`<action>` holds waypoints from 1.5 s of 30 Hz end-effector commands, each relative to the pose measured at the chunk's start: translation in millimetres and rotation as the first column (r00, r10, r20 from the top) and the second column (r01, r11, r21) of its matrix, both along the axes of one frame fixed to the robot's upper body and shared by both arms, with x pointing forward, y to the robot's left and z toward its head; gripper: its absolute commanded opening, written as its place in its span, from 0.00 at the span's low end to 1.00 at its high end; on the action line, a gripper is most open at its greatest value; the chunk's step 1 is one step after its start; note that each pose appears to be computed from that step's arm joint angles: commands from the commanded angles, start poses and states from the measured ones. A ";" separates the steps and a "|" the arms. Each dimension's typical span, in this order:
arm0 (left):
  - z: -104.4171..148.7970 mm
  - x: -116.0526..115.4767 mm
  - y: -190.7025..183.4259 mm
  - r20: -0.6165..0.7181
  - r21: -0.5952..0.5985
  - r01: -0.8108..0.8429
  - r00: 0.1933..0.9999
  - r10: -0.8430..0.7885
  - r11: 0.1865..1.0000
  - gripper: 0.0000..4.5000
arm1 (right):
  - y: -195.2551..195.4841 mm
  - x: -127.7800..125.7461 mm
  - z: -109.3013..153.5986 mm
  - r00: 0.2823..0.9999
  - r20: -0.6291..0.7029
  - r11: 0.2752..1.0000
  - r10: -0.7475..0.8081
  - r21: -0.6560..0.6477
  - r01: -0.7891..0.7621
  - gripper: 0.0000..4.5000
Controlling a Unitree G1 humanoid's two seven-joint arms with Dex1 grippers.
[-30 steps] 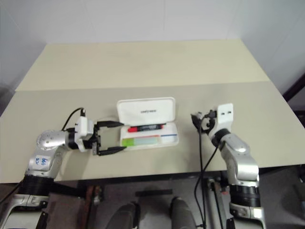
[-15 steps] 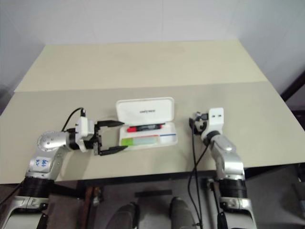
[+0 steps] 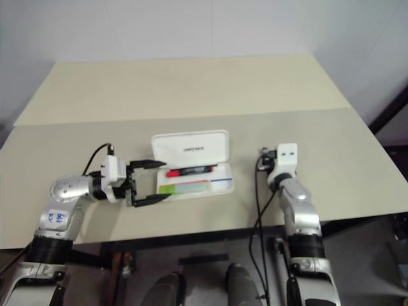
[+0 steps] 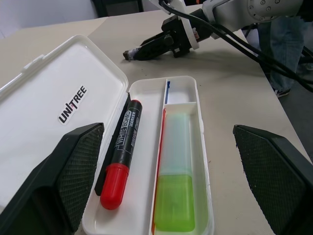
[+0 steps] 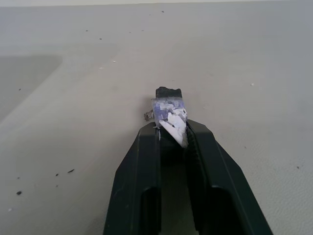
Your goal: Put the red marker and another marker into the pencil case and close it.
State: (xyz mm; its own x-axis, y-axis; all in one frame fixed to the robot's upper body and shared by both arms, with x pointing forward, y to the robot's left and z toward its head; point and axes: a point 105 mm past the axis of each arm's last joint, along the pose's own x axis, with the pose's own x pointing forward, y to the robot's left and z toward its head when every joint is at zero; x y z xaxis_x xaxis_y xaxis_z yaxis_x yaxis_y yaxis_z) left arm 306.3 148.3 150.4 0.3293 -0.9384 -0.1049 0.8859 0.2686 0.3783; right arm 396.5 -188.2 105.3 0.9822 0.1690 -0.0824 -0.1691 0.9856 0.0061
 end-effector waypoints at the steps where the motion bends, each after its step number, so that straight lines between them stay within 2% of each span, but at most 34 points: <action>1: 8.3 1.7 -1.9 0.037 -0.014 0.004 0.999 -0.004 1.000 1.00 | 19.7 -9.5 23.2 0.957 0.079 0.959 0.279 -0.074 -0.273 0.08; 4: 7.9 2.0 -2.5 0.036 -0.011 0.009 0.999 -0.009 1.000 1.00 | 20.3 -19.1 33.6 0.902 0.084 0.898 0.424 -0.167 -0.407 0.08; 7: 5.9 2.6 -1.2 0.031 -0.002 0.014 0.999 -0.014 1.000 1.00 | 11.7 -31.8 48.8 0.811 0.052 0.792 0.583 -0.260 -0.552 0.08; 9: 4.7 3.1 -0.3 0.029 0.003 0.015 0.999 -0.015 1.000 1.00 | 13.9 -41.4 55.7 0.737 0.022 0.710 0.676 -0.287 -0.643 0.08; 12: 4.2 5.0 0.0 0.032 0.008 0.016 0.999 -0.017 1.000 1.00 | 32.8 -61.0 62.7 0.567 -0.018 0.537 0.823 -0.302 -0.788 0.08; 15: 4.6 6.7 -0.5 0.036 0.007 0.019 0.999 -0.019 1.000 1.00 | 51.7 -72.3 62.8 0.439 -0.062 0.401 0.896 -0.309 -0.862 0.08; 21: 4.5 7.7 -3.3 0.039 0.008 0.032 0.999 -0.032 0.999 1.00 | 82.0 -80.6 52.3 0.266 -0.138 0.213 0.954 -0.313 -0.925 0.08; 23: 5.6 7.8 -3.5 0.041 0.010 0.034 0.999 -0.034 0.999 1.00 | 86.7 -80.6 49.5 0.229 -0.161 0.170 0.960 -0.317 -0.933 0.08; 25: 6.2 7.0 -2.5 0.041 0.013 0.034 0.999 -0.035 0.999 1.00 | 87.3 -78.6 46.6 0.212 -0.186 0.143 0.959 -0.330 -0.933 0.08; 31: 5.9 4.6 0.9 0.039 0.020 0.028 0.999 -0.028 0.999 1.00 | 77.4 -72.8 42.1 0.212 -0.224 0.127 0.951 -0.342 -0.931 0.08; 42: 7.8 4.4 1.9 0.043 0.021 0.021 0.999 -0.022 1.000 1.00 | 64.6 -59.4 41.3 0.251 -0.232 0.162 0.940 -0.344 -0.925 0.08; 43: 8.3 4.6 1.5 0.044 0.020 0.022 0.999 -0.023 1.000 1.00 | 67.0 -57.6 41.5 0.257 -0.223 0.172 0.940 -0.342 -0.924 0.20; 45: 8.9 4.9 1.3 0.045 0.020 0.023 0.999 -0.023 1.000 1.00 | 70.4 -56.4 41.6 0.257 -0.215 0.177 0.942 -0.334 -0.926 0.31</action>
State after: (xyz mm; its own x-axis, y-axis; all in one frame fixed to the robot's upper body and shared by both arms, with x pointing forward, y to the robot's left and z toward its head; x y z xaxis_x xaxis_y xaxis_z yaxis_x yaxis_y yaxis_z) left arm 312.0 149.5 148.3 0.3121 -0.9421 -0.1227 0.8893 0.2443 0.3866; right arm 336.9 -121.3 133.5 0.1108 0.9218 -0.3715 -0.9698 0.0186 -0.2431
